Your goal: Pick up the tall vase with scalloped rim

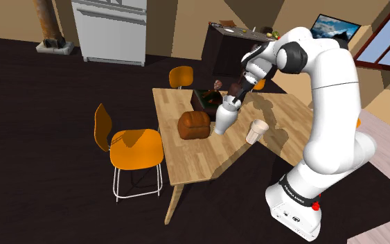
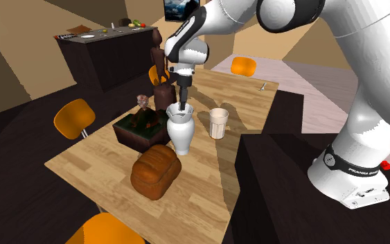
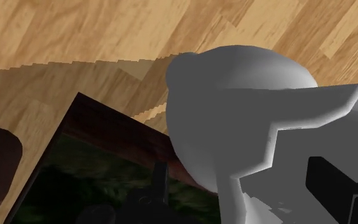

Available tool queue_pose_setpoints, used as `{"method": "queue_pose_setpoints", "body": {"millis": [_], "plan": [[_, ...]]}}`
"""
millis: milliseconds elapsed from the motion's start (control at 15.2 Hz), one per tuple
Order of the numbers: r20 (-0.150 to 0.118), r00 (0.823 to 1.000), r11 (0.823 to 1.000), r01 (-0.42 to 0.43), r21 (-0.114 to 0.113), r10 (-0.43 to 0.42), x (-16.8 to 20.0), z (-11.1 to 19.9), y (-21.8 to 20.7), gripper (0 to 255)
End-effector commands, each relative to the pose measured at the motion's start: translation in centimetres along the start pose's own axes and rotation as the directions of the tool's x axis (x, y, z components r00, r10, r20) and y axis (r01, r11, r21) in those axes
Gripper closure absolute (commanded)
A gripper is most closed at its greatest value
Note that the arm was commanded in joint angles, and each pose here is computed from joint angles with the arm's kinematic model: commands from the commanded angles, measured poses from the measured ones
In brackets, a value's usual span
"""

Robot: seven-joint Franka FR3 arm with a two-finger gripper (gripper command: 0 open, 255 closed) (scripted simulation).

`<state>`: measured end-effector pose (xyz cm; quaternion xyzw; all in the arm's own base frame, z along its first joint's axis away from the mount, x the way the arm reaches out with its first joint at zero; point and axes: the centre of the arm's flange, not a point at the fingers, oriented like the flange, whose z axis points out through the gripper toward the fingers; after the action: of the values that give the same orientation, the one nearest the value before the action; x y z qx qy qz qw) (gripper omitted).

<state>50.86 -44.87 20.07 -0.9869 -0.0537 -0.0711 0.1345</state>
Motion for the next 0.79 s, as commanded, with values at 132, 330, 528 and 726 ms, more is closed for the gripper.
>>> {"method": "queue_pose_setpoints", "body": {"millis": [132,330,528,726], "plan": [[0.0,1.0,1.0,0.0,0.0,0.0,-0.15,0.77,0.26,255],[0.0,1.0,1.0,0.0,0.0,0.0,-0.14,0.78,0.25,255],[0.0,1.0,1.0,0.0,0.0,0.0,-0.13,0.77,0.27,255],[0.0,1.0,1.0,0.0,0.0,0.0,-0.12,0.8,0.34,255]]}}
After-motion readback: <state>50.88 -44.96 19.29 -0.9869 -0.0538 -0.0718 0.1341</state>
